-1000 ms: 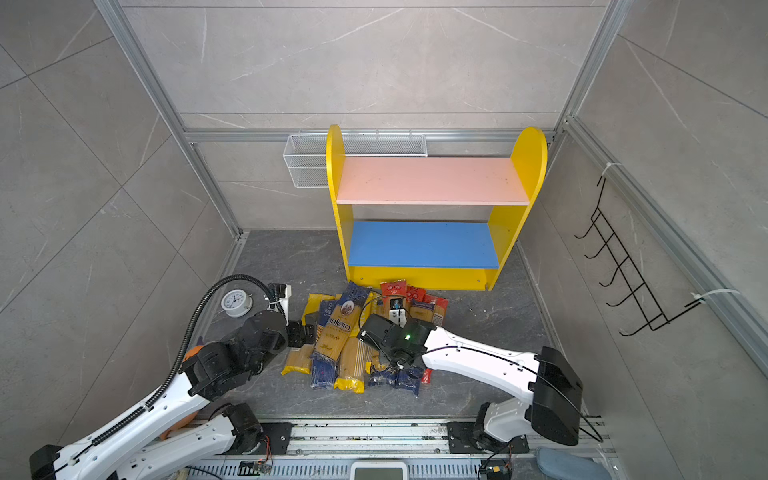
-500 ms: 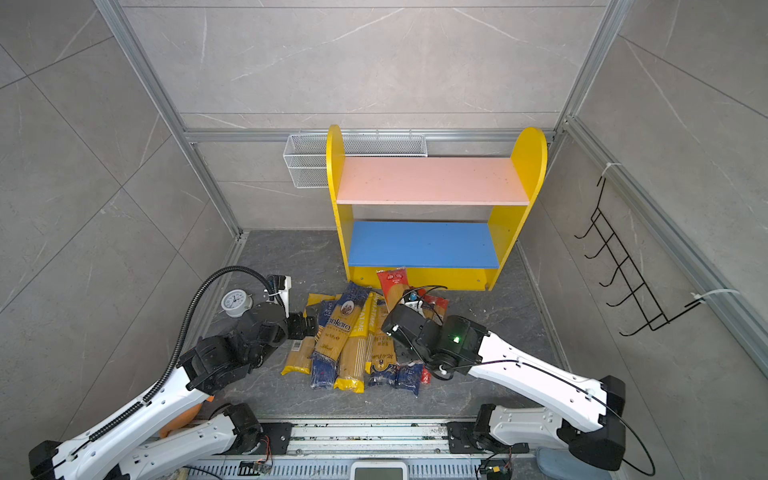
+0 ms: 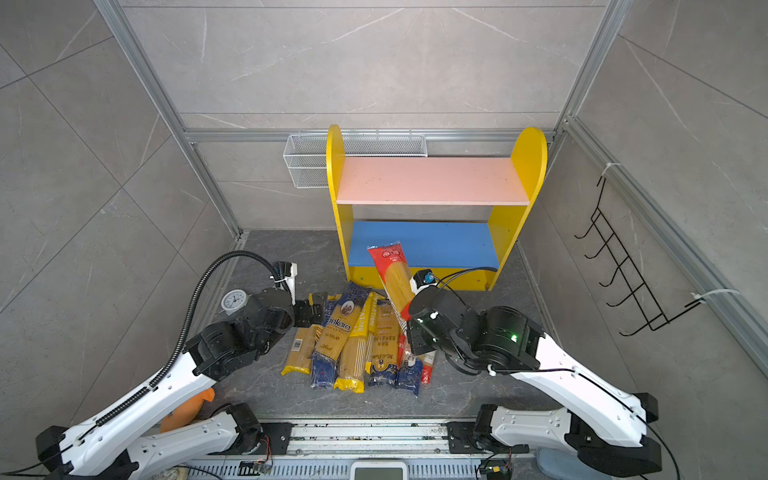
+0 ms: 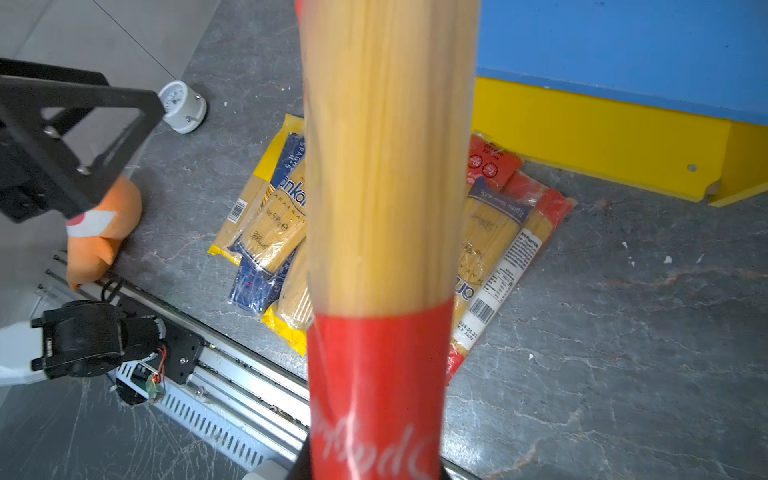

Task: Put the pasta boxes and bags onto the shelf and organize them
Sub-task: 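Carry the red packet up onto the pink upper shelf with the right gripper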

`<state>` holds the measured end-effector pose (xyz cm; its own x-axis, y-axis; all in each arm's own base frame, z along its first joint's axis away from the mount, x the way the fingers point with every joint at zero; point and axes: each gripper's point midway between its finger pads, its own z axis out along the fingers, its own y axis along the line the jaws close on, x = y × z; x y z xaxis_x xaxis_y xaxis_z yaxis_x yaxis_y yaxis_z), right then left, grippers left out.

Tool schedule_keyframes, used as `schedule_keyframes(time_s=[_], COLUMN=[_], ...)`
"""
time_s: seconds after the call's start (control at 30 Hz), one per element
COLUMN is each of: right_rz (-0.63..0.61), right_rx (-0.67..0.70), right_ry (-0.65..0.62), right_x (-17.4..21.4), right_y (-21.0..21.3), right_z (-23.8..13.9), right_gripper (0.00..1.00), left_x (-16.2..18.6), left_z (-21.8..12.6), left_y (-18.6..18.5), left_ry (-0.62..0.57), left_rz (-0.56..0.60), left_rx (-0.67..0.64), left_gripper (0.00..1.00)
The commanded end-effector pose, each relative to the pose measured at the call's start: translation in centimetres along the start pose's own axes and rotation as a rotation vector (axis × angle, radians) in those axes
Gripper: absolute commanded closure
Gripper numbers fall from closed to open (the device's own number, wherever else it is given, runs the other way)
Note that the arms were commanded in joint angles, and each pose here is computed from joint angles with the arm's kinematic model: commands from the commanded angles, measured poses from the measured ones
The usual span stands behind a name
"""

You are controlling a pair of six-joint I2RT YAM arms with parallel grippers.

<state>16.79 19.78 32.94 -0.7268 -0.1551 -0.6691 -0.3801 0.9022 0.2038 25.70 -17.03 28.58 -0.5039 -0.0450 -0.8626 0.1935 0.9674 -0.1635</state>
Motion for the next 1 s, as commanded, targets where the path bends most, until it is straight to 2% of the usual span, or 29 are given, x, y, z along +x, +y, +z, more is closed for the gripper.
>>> schedule_keyframes(time_s=[0.0,0.23,0.5,0.83,0.97], right_rz=[0.004,-0.014,-0.046,0.114,0.122], right_rx=[-0.067,0.003,0.138,0.096,0.062], right_ry=[-0.213,-0.357,-0.551,-0.682,-0.728], right_x=[-5.1,-10.7,-19.5,-27.8,-31.1], right_y=[0.8,1.4,2.7,2.3,3.3], right_z=[-4.2,-6.2,-7.9,-2.8,-1.2], right_gripper=[1.00,1.00,1.00,1.00,1.00], left_x=[-1.7,-2.1,-2.4,-2.9,-3.3], left_z=[-0.4,0.0,-0.2,-1.0,-1.5], left_y=[-0.7,-1.1,-0.5,0.1,0.5], left_ry=[-0.032,-0.032,-0.045,-0.053,-0.066], left_rz=[0.003,0.008,0.010,0.018,0.028], left_rx=[0.022,0.014,-0.018,-0.033,-0.045], left_gripper=[0.00,0.00,0.00,0.00,0.00])
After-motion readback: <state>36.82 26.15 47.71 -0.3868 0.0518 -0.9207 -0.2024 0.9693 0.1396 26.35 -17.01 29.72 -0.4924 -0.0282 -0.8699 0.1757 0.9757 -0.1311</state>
